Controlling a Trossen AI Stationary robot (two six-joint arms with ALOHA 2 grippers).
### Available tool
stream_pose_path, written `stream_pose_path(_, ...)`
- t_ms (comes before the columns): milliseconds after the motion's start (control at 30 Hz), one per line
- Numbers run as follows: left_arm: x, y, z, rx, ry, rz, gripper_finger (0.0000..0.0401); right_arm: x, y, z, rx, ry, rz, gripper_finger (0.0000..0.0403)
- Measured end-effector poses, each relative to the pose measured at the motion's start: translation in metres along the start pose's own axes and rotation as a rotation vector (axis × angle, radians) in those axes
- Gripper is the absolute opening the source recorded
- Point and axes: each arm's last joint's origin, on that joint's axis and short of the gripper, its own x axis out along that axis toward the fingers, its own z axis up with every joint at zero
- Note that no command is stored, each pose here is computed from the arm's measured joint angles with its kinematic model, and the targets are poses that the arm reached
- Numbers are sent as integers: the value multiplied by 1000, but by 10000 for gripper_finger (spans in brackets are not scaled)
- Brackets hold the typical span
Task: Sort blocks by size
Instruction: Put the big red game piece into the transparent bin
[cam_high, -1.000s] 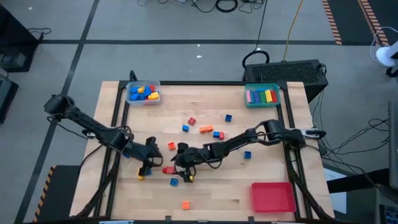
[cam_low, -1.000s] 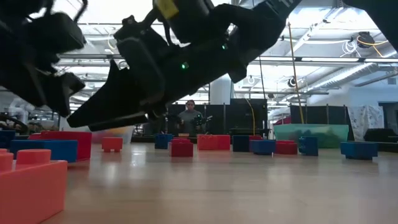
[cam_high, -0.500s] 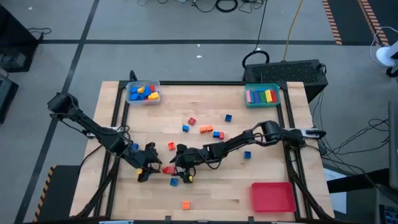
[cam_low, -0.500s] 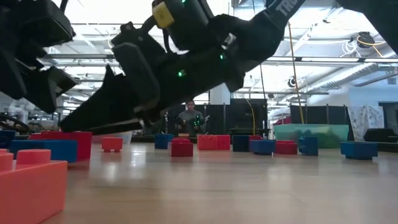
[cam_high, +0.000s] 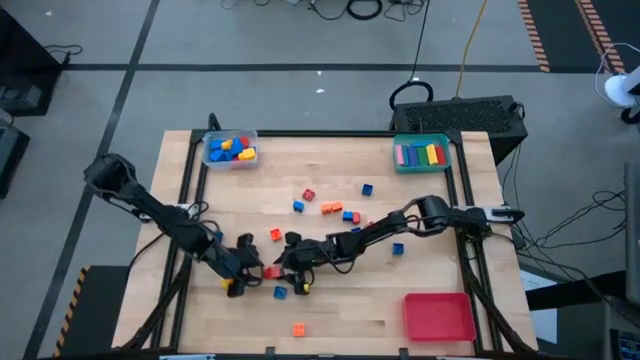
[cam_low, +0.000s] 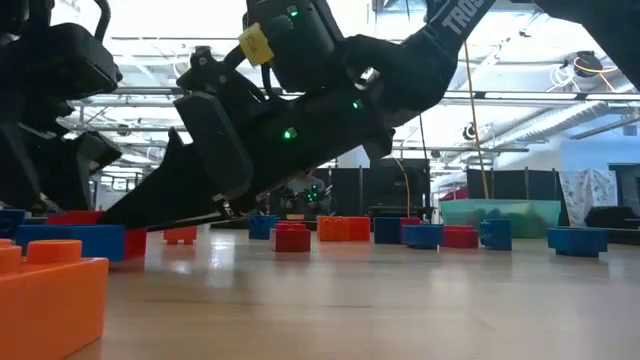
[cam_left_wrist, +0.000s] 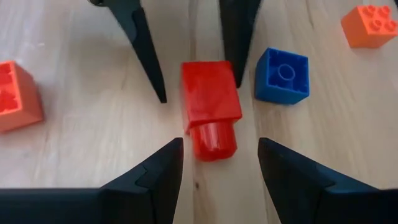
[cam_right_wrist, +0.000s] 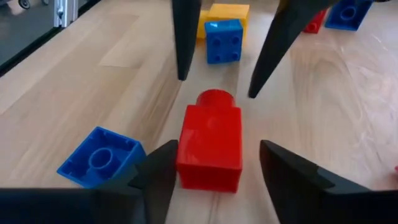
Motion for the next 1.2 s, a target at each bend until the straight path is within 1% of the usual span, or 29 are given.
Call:
stream_pose_path(200, 10, 1, -5, 4, 31, 25, 207, 0, -1, 0, 14, 1, -2, 113)
stream_pose_path(233, 11, 1, -6, 5, 37, 28, 207, 0, -1, 0, 14, 1, -2, 106)
stream_pose_path(367, 11, 2, -6, -28, 30, 46, 207, 0, -1, 2, 1, -15, -1, 106)
stream_pose_path(433, 11, 2, -4, -37, 1, 70, 207, 0, -1, 3, 1, -30, -6, 107)
stream_pose_path(500, 11, 1, -2, -26, -41, 87, 207, 0, -2, 4, 5, -42, -4, 116)
stream_pose_path(667, 11, -3, 2, 21, -91, 63, 207, 0, -1, 6, 13, -56, 3, 120)
stream_pose_path(933, 11, -3, 2, 18, -91, 65, 205, 0, -1, 6, 15, -64, 4, 120)
stream_pose_path(1033, 11, -3, 3, 18, -95, 71, 190, 0, -1, 7, 9, -67, 4, 119)
stream_pose_path(1200, 11, -2, 3, 17, -101, 88, 143, -1, -1, 7, 2, -73, 2, 122)
